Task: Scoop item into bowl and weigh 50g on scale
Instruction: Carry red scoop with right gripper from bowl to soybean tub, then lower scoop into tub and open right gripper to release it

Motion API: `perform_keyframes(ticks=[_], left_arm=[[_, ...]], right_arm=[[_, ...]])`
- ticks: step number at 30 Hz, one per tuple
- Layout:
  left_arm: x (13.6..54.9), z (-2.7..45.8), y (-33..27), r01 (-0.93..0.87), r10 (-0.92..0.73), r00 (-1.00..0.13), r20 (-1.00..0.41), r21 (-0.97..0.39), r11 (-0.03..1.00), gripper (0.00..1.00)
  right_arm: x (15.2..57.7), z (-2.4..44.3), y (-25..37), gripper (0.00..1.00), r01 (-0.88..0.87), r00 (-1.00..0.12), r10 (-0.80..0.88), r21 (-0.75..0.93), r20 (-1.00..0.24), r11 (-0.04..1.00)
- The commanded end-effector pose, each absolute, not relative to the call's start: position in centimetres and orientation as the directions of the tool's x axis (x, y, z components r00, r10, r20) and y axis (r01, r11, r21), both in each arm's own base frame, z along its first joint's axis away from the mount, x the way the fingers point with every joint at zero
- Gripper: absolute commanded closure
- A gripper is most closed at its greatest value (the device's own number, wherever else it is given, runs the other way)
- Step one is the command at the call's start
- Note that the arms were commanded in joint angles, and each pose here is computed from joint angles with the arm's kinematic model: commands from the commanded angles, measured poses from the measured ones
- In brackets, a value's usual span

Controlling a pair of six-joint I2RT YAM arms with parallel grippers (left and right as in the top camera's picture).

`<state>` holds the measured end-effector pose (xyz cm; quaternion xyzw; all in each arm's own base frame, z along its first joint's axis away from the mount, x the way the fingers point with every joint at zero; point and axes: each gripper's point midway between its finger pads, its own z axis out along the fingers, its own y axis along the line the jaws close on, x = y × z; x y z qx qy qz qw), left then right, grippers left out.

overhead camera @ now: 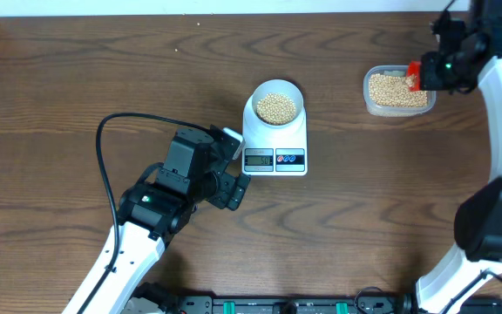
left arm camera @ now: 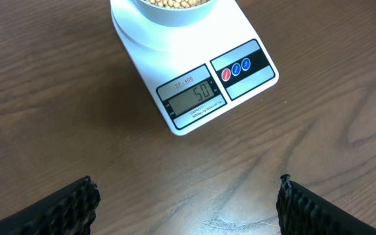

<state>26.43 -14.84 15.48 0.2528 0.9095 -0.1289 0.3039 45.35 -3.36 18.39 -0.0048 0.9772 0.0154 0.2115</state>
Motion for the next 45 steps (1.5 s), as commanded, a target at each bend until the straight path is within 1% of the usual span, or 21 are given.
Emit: perform_keyframes(ticks=[1,3,7,9,11,13,17,19,23,25,29,31,33,37,41,43,45], left_arm=[[26.8,16.2,-14.9,0.544,0.381,-0.676,-0.631,-0.079,0.835,0.11],[26.8,16.2,-14.9,0.545,0.381,-0.676,-0.631,-0.080,0.835,0.11],[26.8,16.2,-14.9,0.544,0.381,-0.676,-0.631,-0.079,0.835,0.11],[26.8,16.2,-14.9,0.545,0.381,-0.676,-0.631,-0.080,0.835,0.11],[26.8,16.2,-14.9,0.544,0.381,-0.676,-0.631,-0.079,0.835,0.11],[26.8,16.2,-14.9,0.545,0.381,-0.676,-0.631,-0.080,0.835,0.11],[26.8,16.2,-14.9,0.544,0.381,-0.676,-0.631,-0.079,0.835,0.11],[26.8,16.2,-14.9,0.544,0.381,-0.676,-0.631,-0.080,0.835,0.11],[26.8,16.2,-14.9,0.545,0.381,-0.676,-0.631,-0.080,0.835,0.11],[26.8,16.2,-14.9,0.544,0.381,-0.676,-0.631,-0.079,0.835,0.11],[26.8,16.2,-14.9,0.544,0.381,-0.676,-0.631,-0.079,0.835,0.11],[26.8,16.2,-14.9,0.544,0.381,-0.676,-0.631,-0.080,0.835,0.11],[26.8,16.2,-14.9,0.545,0.381,-0.676,-0.631,-0.080,0.835,0.11],[26.8,16.2,-14.9,0.545,0.381,-0.676,-0.631,-0.080,0.835,0.11],[26.8,16.2,-14.9,0.545,0.381,-0.676,-0.631,-0.080,0.835,0.11],[26.8,16.2,-14.9,0.545,0.381,-0.676,-0.631,-0.080,0.835,0.11],[26.8,16.2,-14.9,0.544,0.381,-0.676,-0.631,-0.079,0.835,0.11]], right_arm=[[44.8,21.1,-5.4,0.99,0.118,-0.891,0.017,-0.196,-0.453,0.973],[44.7,21.0,-4.4,0.99,0.123,-0.895,0.009,-0.226,-0.446,0.966],[44.6,20.6,-2.6,0.99,0.091,-0.901,-0.017,-0.228,-0.433,0.969],[44.6,20.8,-2.5,0.99,0.118,-0.897,-0.006,-0.254,-0.442,0.960],[44.6,20.8,-2.3,0.99,0.144,-0.893,0.022,-0.239,-0.450,0.960],[44.6,20.6,-1.8,0.99,0.210,-0.881,0.108,-0.175,-0.461,0.962],[44.6,20.2,-0.1,0.99,0.255,-0.867,0.219,-0.022,-0.447,0.967],[44.7,20.2,0.3,0.99,0.294,-0.854,0.273,0.023,-0.443,0.955],[44.9,20.2,0.4,0.98,0.458,-0.775,0.462,0.122,-0.430,0.881],[44.9,20.0,0.4,0.98,0.557,-0.709,0.575,0.176,-0.408,0.811],[45.0,19.0,0.4,0.98,0.688,-0.586,0.724,0.249,-0.363,0.682],[45.0,18.1,0.4,0.98,0.732,-0.536,0.774,0.270,-0.338,0.625],[44.9,17.1,0.4,0.98,0.759,-0.505,0.801,0.277,-0.321,0.590],[45.1,15.2,0.9,0.99,0.758,-0.504,0.810,0.296,-0.298,0.581],[45.7,13.7,1.0,0.92,0.749,-0.498,0.811,0.320,-0.305,0.580],[45.8,13.1,1.4,0.85,0.741,-0.504,0.812,0.337,-0.294,0.581],[45.7,12.7,1.9,0.74,0.734,-0.515,0.813,0.350,-0.271,0.582]])
